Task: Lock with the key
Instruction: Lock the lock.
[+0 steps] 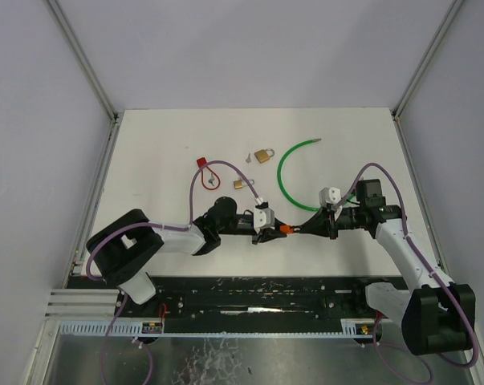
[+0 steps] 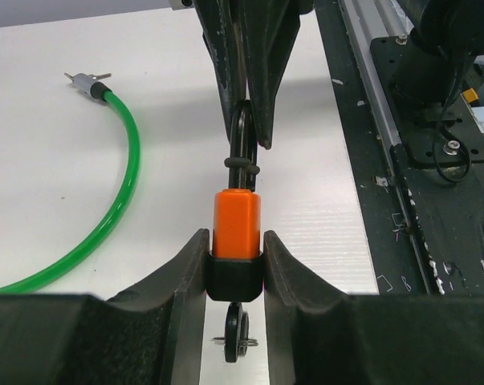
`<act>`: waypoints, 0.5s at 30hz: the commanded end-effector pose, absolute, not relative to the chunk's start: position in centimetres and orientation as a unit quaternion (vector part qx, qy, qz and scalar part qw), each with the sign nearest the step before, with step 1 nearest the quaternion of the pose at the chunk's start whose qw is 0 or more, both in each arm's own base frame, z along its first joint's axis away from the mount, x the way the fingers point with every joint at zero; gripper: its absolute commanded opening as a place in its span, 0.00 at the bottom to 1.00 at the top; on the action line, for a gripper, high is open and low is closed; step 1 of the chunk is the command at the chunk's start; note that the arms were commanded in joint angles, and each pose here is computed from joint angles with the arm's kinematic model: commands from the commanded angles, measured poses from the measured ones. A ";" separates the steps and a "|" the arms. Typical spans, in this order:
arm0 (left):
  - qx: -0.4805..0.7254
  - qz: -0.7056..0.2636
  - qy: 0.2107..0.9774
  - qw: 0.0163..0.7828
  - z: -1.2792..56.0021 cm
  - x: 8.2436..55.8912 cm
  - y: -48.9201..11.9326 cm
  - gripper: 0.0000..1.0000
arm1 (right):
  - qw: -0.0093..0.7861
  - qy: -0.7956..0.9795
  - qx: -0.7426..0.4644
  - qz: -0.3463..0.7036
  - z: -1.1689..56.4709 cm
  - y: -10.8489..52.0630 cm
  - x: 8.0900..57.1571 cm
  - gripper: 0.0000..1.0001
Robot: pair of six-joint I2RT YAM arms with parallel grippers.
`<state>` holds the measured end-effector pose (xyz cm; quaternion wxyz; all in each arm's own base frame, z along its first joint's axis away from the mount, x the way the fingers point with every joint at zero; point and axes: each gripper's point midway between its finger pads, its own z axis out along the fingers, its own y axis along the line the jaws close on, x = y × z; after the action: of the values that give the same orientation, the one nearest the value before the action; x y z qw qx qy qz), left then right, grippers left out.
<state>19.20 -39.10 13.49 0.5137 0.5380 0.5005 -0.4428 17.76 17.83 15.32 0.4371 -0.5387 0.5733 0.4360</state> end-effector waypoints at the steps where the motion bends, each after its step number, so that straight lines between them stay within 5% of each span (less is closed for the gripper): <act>1: 0.559 -0.454 0.431 0.544 16.2 18.1 -39.9 0.01 | 0.454 0.541 -0.546 0.450 16.2 18.8 17.7 0.00; 15: 0.554 -0.414 0.455 0.560 15.7 19.5 -40.1 0.01 | 0.449 0.532 -0.525 0.490 18.1 19.2 16.9 0.00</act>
<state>19.09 -38.95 12.78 0.5127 0.5540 0.4954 -0.4299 17.55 18.17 14.87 0.4278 -0.5228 0.5825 0.4520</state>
